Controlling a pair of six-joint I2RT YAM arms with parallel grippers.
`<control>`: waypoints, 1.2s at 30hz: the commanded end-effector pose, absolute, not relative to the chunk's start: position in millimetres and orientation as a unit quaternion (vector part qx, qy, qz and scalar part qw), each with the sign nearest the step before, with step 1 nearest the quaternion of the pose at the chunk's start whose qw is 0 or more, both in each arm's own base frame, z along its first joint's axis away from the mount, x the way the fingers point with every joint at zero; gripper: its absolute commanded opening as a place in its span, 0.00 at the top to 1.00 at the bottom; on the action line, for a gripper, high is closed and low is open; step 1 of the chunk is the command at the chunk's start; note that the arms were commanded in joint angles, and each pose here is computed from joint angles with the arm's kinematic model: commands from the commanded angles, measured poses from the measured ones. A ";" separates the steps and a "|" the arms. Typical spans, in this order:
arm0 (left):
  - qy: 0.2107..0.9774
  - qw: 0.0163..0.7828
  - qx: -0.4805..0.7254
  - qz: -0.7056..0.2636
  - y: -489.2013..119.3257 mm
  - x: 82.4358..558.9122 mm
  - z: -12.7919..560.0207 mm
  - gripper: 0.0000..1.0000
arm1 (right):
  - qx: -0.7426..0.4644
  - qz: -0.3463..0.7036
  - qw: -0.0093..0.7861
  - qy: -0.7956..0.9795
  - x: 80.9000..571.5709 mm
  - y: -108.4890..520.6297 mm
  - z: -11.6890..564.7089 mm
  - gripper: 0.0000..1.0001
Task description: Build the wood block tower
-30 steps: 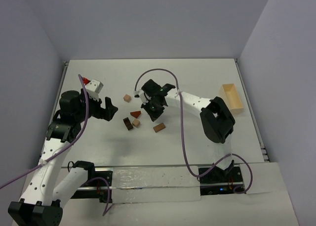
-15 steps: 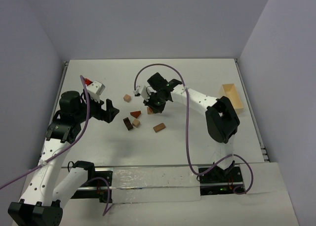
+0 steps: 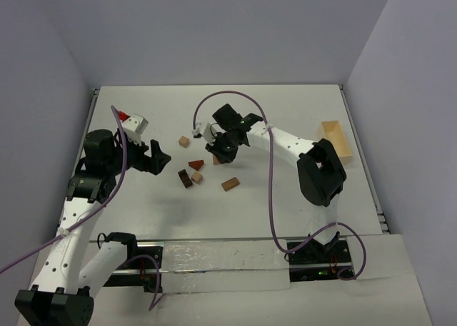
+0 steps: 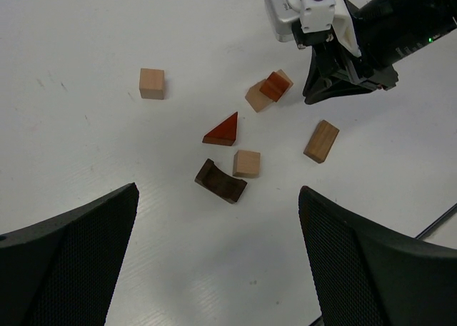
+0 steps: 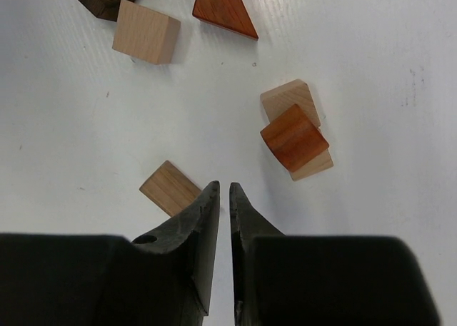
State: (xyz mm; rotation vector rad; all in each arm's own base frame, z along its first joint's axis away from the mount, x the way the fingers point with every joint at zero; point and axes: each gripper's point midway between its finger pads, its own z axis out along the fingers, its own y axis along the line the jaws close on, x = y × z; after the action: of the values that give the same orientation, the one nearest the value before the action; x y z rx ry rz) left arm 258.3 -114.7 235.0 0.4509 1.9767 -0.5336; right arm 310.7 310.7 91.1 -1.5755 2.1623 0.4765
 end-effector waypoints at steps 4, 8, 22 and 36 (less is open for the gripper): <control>0.789 0.532 0.179 -0.250 -118.5 267.3 269.2 0.01 | -0.586 0.189 0.209 0.760 308.9 318.7 86.3 0.77; 0.789 0.532 0.179 -0.250 -117.9 266.8 269.7 0.01 | -0.600 0.190 0.196 0.752 307.3 318.5 78.0 0.72; 0.788 0.541 0.172 -0.240 -114.1 270.4 271.8 0.01 | -0.599 0.138 0.213 0.760 321.7 315.4 60.8 0.68; 0.785 0.548 0.165 -0.235 -110.4 271.7 273.9 0.01 | -0.594 0.112 0.213 0.767 326.0 318.6 49.4 0.68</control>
State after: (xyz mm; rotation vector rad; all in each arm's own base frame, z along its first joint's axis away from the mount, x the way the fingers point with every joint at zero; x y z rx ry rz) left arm 266.2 -111.0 243.1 0.3908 1.9574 -0.5691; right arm 321.8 312.1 52.5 -1.6639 2.1442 0.3328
